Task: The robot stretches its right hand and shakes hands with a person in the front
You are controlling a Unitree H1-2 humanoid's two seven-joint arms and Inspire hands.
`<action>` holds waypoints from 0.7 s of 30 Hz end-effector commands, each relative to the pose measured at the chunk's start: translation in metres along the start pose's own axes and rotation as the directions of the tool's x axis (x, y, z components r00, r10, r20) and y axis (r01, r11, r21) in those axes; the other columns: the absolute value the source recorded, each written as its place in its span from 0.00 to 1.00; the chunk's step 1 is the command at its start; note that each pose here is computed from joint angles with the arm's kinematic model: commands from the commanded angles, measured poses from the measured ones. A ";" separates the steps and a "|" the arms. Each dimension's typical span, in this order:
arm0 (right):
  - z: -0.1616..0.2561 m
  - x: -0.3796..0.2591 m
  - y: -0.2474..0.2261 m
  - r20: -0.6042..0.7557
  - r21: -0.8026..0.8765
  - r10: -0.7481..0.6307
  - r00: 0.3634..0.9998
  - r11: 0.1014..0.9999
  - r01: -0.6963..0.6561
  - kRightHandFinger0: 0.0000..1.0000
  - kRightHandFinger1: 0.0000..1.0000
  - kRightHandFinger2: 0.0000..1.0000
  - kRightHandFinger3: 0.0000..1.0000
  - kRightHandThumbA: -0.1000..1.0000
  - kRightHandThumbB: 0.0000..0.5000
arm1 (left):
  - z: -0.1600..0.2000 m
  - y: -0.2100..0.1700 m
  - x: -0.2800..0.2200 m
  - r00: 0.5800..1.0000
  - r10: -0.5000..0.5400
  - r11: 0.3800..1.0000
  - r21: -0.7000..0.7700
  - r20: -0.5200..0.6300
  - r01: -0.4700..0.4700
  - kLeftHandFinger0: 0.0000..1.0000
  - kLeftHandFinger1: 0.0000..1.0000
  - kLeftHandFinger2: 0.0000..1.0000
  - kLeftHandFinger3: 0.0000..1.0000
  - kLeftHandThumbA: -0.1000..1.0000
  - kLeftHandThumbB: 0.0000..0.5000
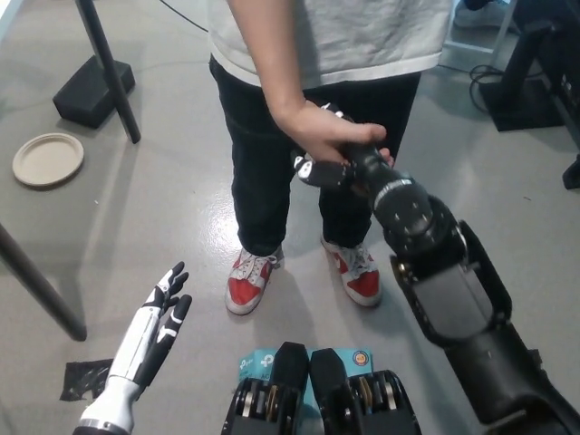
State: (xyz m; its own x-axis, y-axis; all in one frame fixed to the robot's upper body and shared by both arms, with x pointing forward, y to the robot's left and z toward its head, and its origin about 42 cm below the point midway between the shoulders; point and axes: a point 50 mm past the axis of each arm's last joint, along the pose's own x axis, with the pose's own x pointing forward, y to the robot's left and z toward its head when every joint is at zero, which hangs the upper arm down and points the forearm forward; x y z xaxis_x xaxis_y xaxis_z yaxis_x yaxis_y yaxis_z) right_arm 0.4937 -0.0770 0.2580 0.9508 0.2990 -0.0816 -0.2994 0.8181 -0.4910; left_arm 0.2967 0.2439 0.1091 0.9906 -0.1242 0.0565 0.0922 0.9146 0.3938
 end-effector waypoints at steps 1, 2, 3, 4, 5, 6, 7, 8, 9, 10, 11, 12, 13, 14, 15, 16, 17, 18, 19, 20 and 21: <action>0.040 0.009 -0.010 0.165 0.024 -0.067 0.984 0.998 0.064 1.00 1.00 1.00 1.00 0.56 0.55 | 0.010 0.009 0.003 0.998 0.009 1.000 0.026 0.057 -0.010 1.00 1.00 1.00 1.00 1.00 0.10; 0.040 0.008 -0.009 0.167 0.025 -0.066 0.984 0.998 0.063 1.00 1.00 1.00 1.00 0.58 0.56 | 0.010 0.009 0.002 0.998 0.009 1.000 0.023 0.055 -0.011 1.00 1.00 1.00 1.00 1.00 0.09; 0.039 0.006 -0.009 0.170 0.025 -0.064 0.983 0.998 0.060 1.00 1.00 1.00 1.00 0.58 0.56 | 0.009 0.008 0.002 0.999 0.010 1.000 0.017 0.052 -0.011 1.00 1.00 1.00 1.00 1.00 0.09; 0.039 0.003 -0.009 0.180 0.012 -0.059 0.982 0.998 0.058 1.00 1.00 1.00 1.00 0.65 0.61 | 0.010 0.008 0.001 0.998 0.013 1.000 0.016 0.053 -0.014 1.00 1.00 1.00 1.00 1.00 0.07; 0.039 0.003 -0.009 0.181 0.012 -0.059 0.982 0.998 0.058 1.00 1.00 1.00 1.00 0.66 0.61 | 0.010 0.008 0.001 0.998 0.013 1.000 0.016 0.053 -0.014 1.00 1.00 1.00 1.00 1.00 0.07; 0.039 0.003 -0.009 0.181 0.012 -0.059 0.982 0.998 0.058 1.00 1.00 1.00 1.00 0.66 0.61 | 0.010 0.008 0.001 0.998 0.013 1.000 0.016 0.053 -0.014 1.00 1.00 1.00 1.00 1.00 0.07; 0.039 0.003 -0.009 0.182 0.013 -0.059 0.982 0.998 0.058 1.00 1.00 1.00 1.00 0.66 0.61 | 0.010 0.008 0.001 0.998 0.013 1.000 0.016 0.053 -0.014 1.00 1.00 1.00 1.00 1.00 0.07; 0.033 -0.011 -0.010 0.229 -0.014 -0.074 0.971 0.997 0.079 1.00 1.00 1.00 1.00 0.79 0.85 | 0.009 0.007 0.000 0.999 0.007 1.000 0.024 0.047 -0.008 1.00 1.00 1.00 1.00 1.00 0.09; 0.031 -0.019 -0.010 0.249 -0.003 -0.089 0.965 0.996 0.092 1.00 1.00 1.00 1.00 0.90 0.94 | 0.008 0.007 -0.001 0.999 0.005 1.000 0.021 0.048 -0.006 1.00 1.00 1.00 1.00 1.00 0.07; 0.031 -0.020 -0.010 0.250 -0.001 -0.090 0.964 0.996 0.093 1.00 1.00 1.00 1.00 0.90 0.94 | 0.008 0.007 -0.001 0.999 0.005 1.000 0.021 0.048 -0.006 1.00 1.00 1.00 1.00 1.00 0.07; 0.031 -0.020 -0.010 0.251 -0.001 -0.090 0.964 0.996 0.093 1.00 1.00 1.00 1.00 0.90 0.95 | 0.008 0.007 -0.001 0.999 0.005 1.000 0.021 0.048 -0.006 1.00 1.00 1.00 1.00 1.00 0.07; 0.031 -0.020 -0.010 0.251 -0.001 -0.090 0.964 0.996 0.094 1.00 1.00 1.00 1.00 0.90 0.95 | 0.008 0.007 -0.001 0.999 0.005 1.000 0.021 0.048 -0.006 1.00 1.00 1.00 1.00 1.00 0.07; 0.026 -0.043 -0.014 0.297 0.029 -0.116 0.948 0.993 0.113 1.00 1.00 1.00 1.00 1.00 1.00 | 0.009 0.008 0.000 0.999 0.000 1.000 0.024 0.053 -0.001 1.00 1.00 1.00 1.00 1.00 0.06; 0.021 -0.064 -0.017 0.333 0.051 -0.137 0.933 0.991 0.128 1.00 1.00 1.00 1.00 1.00 1.00 | 0.009 0.009 0.001 0.999 -0.002 1.000 0.025 0.054 0.001 1.00 1.00 1.00 1.00 1.00 0.07; 0.020 -0.072 -0.018 0.340 0.065 -0.144 0.929 0.989 0.129 1.00 1.00 1.00 1.00 1.00 1.00 | 0.009 0.011 0.001 0.999 -0.001 1.000 0.026 0.054 0.000 1.00 1.00 1.00 1.00 1.00 0.07; 0.020 -0.072 -0.018 0.340 0.065 -0.144 0.929 0.989 0.129 1.00 1.00 1.00 1.00 1.00 1.00 | 0.009 0.011 0.001 0.999 -0.001 1.000 0.026 0.054 0.000 1.00 1.00 1.00 1.00 1.00 0.07; 0.020 -0.073 -0.018 0.339 0.065 -0.144 0.930 0.989 0.129 1.00 1.00 1.00 1.00 1.00 1.00 | 0.009 0.011 0.001 0.999 -0.001 1.000 0.026 0.054 0.000 1.00 1.00 1.00 1.00 1.00 0.07; 0.020 -0.073 -0.018 0.339 0.065 -0.144 0.930 0.990 0.129 1.00 1.00 1.00 1.00 1.00 1.00 | 0.009 0.011 0.001 0.999 -0.001 1.000 0.026 0.054 0.000 1.00 1.00 1.00 1.00 1.00 0.07; 0.012 -0.112 -0.030 0.393 0.127 -0.196 0.898 0.979 0.158 1.00 1.00 1.00 1.00 1.00 1.00 | 0.008 0.012 0.002 0.999 -0.009 0.999 0.037 0.052 0.007 1.00 1.00 1.00 1.00 1.00 0.09; 0.010 -0.130 -0.034 0.416 0.149 -0.218 0.883 0.974 0.170 1.00 1.00 1.00 1.00 1.00 1.00 | 0.008 0.012 0.003 0.999 -0.013 0.999 0.041 0.052 0.011 1.00 1.00 1.00 1.00 1.00 0.09; 0.003 -0.155 -0.042 0.419 0.180 -0.245 0.874 0.966 0.184 1.00 1.00 1.00 1.00 1.00 1.00 | 0.008 0.011 0.002 0.999 -0.012 0.999 0.034 0.051 0.010 1.00 1.00 1.00 1.00 1.00 0.09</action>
State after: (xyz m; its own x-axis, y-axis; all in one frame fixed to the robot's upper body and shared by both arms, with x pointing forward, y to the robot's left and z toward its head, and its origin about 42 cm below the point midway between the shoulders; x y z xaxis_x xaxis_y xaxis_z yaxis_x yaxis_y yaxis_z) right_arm 0.4188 -0.1108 0.2604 0.9325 0.3073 0.1898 -0.2042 0.8819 -0.4249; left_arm 0.2963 0.2461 0.1086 0.9906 -0.1262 0.0522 0.0950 0.9113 0.4007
